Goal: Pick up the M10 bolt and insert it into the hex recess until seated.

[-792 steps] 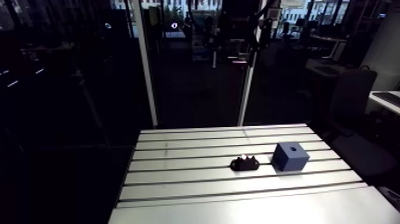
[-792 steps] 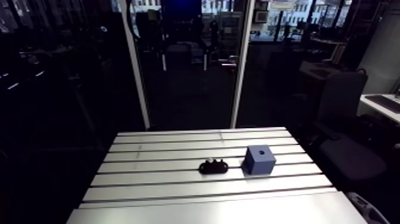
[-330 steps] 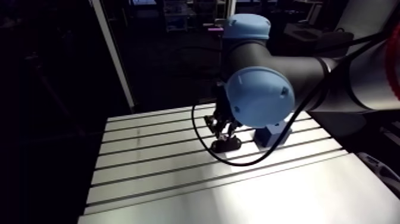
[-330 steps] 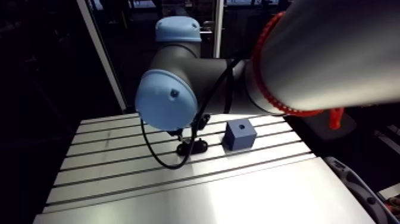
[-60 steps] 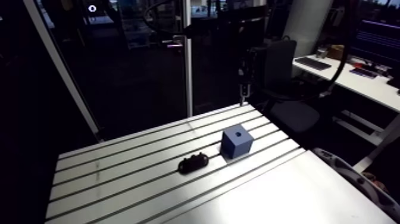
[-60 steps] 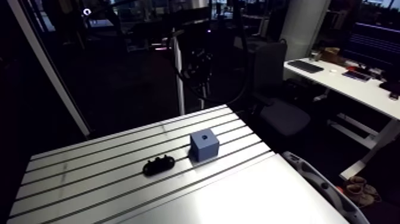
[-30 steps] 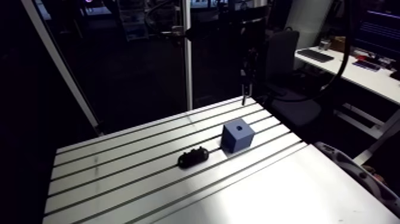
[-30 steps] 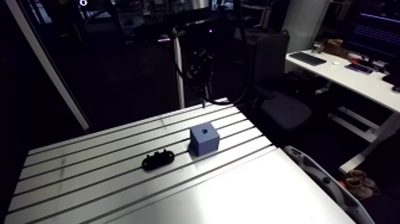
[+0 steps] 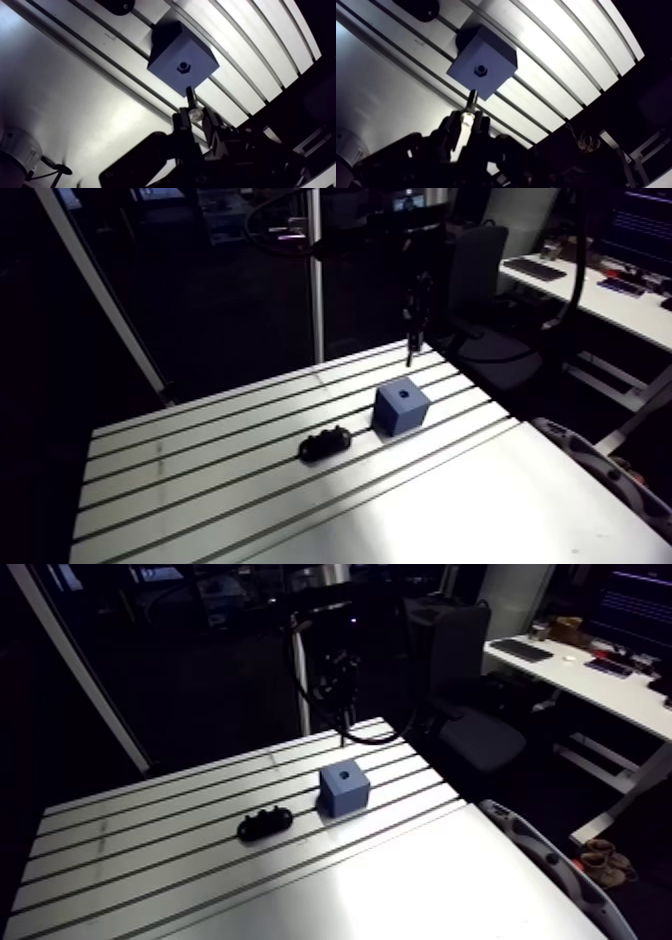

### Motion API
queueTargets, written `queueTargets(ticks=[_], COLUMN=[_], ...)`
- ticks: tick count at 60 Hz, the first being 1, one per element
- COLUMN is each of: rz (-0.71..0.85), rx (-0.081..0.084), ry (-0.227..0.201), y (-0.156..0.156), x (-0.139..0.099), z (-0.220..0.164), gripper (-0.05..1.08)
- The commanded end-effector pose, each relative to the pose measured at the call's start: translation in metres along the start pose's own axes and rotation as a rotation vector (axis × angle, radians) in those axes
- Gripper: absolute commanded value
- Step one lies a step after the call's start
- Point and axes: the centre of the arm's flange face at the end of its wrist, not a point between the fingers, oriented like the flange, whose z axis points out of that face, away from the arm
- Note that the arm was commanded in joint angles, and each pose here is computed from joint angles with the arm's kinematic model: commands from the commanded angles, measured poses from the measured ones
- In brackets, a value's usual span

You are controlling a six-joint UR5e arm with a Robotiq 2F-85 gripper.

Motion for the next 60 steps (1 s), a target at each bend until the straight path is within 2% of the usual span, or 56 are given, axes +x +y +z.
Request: queueTargets(ticks=[1, 7, 13, 23, 33, 45, 60], rz=[0.000, 0.001, 0.000, -0.003, -0.005, -0.005, -0.006], rx=[0.014, 0.000, -0.002, 0.005, 0.010, 0.011, 0.022], ry=[-0.006, 0.000, 0.000, -0.006, -0.029, -0.030, -0.035], y=[-0.001, 0.001, 0.001, 0.000, 0.002, 0.001, 0.000], x=[0.002, 0.004, 0.006, 0.006, 0.006, 0.006, 0.007], z=[0.014, 0.017, 0.021, 0.025, 0.032, 0.033, 0.040], gripper=[1.07, 1.06, 1.06, 1.06, 1.06, 1.06, 1.06])
